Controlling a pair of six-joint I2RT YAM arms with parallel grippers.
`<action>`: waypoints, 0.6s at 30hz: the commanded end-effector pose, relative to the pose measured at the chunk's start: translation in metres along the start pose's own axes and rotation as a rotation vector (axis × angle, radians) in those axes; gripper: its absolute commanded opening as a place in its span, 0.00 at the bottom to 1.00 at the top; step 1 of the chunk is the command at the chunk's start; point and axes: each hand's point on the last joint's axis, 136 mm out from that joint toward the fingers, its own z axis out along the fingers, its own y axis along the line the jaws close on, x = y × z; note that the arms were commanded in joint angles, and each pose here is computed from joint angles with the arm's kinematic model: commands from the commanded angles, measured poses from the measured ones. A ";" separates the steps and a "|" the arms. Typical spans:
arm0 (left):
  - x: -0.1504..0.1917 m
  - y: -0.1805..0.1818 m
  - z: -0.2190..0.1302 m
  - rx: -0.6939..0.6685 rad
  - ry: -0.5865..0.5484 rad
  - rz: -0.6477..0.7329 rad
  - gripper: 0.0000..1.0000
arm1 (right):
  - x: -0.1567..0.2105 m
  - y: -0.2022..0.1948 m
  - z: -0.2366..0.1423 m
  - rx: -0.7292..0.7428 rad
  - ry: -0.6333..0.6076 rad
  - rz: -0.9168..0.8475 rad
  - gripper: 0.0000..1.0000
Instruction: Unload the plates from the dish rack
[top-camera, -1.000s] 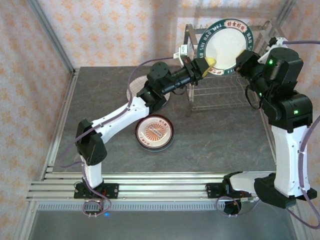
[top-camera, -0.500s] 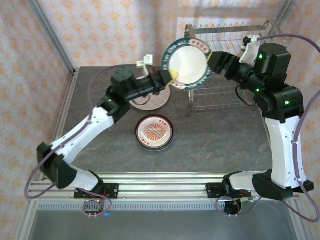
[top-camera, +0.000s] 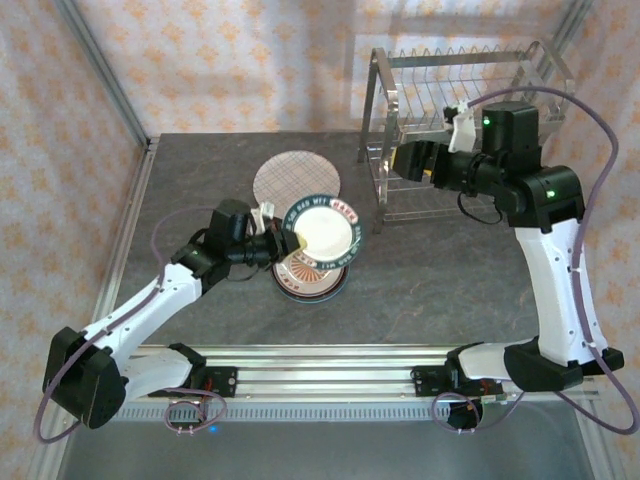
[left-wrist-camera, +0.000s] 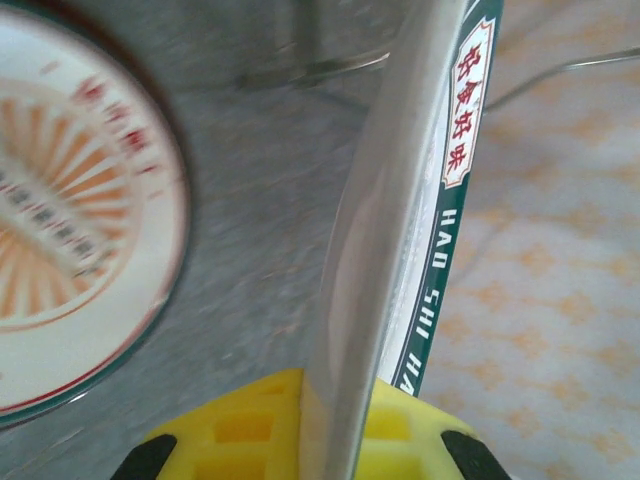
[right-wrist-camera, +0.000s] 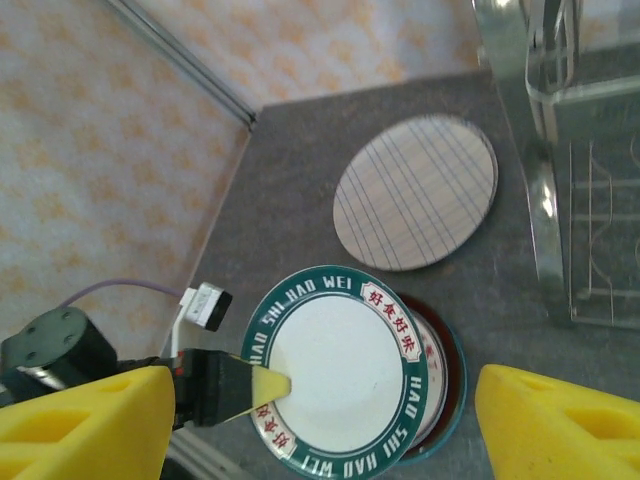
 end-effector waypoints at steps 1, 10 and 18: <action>-0.011 0.015 0.005 -0.019 -0.070 0.023 0.00 | 0.013 -0.001 0.003 -0.009 0.037 0.004 0.78; -0.008 0.074 0.031 -0.126 -0.074 -0.021 0.00 | 0.026 -0.004 0.014 -0.016 0.070 0.017 0.78; -0.008 0.092 0.044 -0.152 -0.057 -0.045 0.00 | 0.031 -0.005 0.017 -0.028 0.089 0.023 0.78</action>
